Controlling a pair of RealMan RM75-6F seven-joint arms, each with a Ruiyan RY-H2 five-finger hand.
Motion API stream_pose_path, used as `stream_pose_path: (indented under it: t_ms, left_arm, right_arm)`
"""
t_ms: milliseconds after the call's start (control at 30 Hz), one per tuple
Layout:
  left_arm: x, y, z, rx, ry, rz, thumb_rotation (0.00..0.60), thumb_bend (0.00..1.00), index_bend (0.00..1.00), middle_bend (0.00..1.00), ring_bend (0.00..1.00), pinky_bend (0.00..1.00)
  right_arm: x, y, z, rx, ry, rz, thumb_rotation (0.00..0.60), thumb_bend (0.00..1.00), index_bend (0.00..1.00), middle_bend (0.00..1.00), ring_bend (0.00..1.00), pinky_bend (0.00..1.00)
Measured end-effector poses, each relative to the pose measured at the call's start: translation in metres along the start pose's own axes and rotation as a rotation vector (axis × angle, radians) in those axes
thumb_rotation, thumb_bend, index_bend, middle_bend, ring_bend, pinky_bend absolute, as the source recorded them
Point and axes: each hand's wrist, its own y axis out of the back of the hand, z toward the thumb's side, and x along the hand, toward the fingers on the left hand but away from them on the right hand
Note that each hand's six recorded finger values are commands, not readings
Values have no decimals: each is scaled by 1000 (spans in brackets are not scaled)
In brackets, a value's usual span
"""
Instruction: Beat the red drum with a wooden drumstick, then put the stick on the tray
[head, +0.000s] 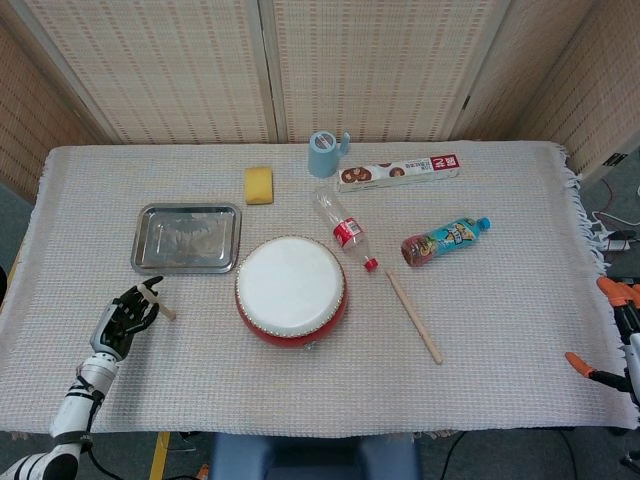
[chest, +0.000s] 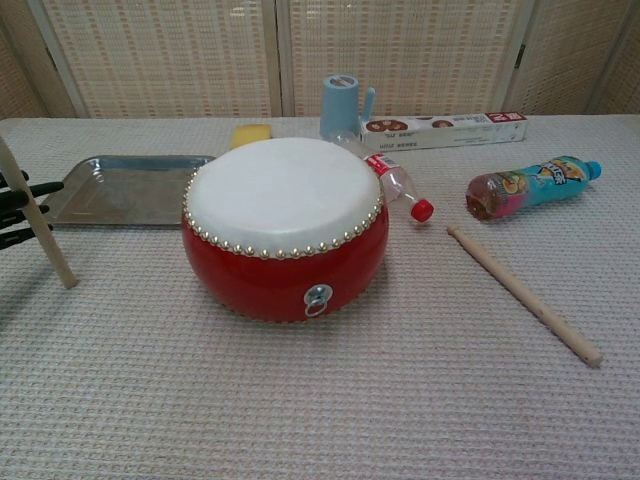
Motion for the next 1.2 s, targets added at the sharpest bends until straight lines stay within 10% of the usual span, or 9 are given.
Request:
stream_pose_path:
  t_ms: [1200]
  left_arm:
    - [19, 7, -10, -155, 1, 115, 600, 448, 523, 381, 255, 238]
  right_arm:
    - [-1, 6, 0, 11, 3, -8, 600, 111, 45, 87, 48, 66]
